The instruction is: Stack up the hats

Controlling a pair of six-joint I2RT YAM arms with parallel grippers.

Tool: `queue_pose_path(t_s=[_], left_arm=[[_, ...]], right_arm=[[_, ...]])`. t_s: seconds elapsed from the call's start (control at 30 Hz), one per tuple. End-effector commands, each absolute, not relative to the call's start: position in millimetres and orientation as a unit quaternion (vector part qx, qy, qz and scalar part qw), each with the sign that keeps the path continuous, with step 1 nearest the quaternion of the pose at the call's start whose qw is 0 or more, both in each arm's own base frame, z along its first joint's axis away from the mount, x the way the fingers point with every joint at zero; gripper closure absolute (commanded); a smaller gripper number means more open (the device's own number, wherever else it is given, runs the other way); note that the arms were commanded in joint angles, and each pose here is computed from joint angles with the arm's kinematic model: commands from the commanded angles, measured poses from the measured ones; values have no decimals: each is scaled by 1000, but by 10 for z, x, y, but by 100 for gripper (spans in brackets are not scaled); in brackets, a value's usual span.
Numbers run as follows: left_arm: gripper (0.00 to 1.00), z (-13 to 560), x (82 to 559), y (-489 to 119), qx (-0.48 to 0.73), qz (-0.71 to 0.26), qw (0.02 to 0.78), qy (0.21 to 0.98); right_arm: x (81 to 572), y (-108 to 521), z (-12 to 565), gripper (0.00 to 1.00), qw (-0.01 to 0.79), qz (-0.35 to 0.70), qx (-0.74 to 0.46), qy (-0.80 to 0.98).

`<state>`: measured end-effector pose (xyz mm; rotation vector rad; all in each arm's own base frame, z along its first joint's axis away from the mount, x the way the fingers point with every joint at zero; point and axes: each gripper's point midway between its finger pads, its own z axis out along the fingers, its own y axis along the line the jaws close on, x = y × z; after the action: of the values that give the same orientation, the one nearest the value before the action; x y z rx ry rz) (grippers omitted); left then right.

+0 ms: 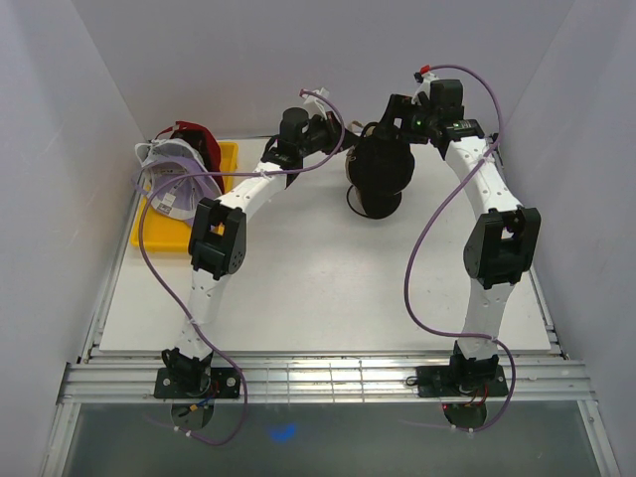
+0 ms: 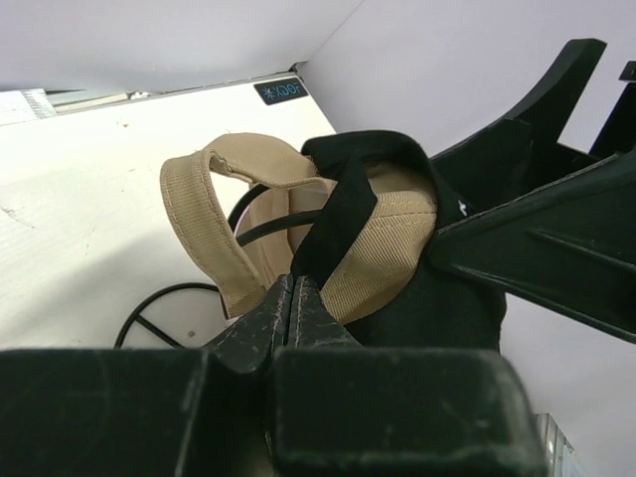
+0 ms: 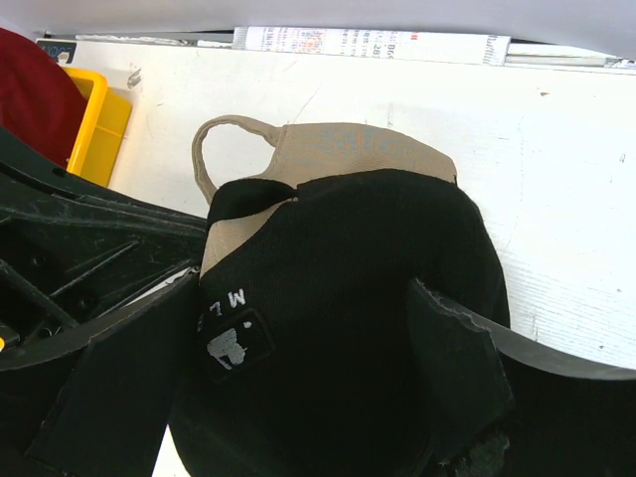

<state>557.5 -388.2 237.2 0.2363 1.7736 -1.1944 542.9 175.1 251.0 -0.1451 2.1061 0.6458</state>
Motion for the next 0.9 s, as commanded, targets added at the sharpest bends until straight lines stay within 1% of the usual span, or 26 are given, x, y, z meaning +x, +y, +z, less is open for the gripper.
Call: queue_pose_path(t_s=[0.0, 0.27, 0.63, 0.67, 0.87], left_arm=[[99, 2420, 5591, -3887, 96, -483, 477, 728], [100, 2302, 5655, -3830, 73, -463, 473, 746], [100, 2053, 5839, -3591, 9, -418, 467, 779], [100, 1979, 5828, -3559, -2, -414, 455, 789], [100, 1867, 5895, -3475, -28, -405, 441, 800]], right_arm=[[5221, 1745, 2315, 12, 407, 239, -66, 879], [5186, 1697, 2475, 10, 426, 232, -56, 872], [5157, 1646, 2801, 6, 459, 231, -43, 857], [5154, 1644, 2826, 6, 462, 230, -42, 856], [5155, 1605, 2890, 6, 468, 222, -31, 855]])
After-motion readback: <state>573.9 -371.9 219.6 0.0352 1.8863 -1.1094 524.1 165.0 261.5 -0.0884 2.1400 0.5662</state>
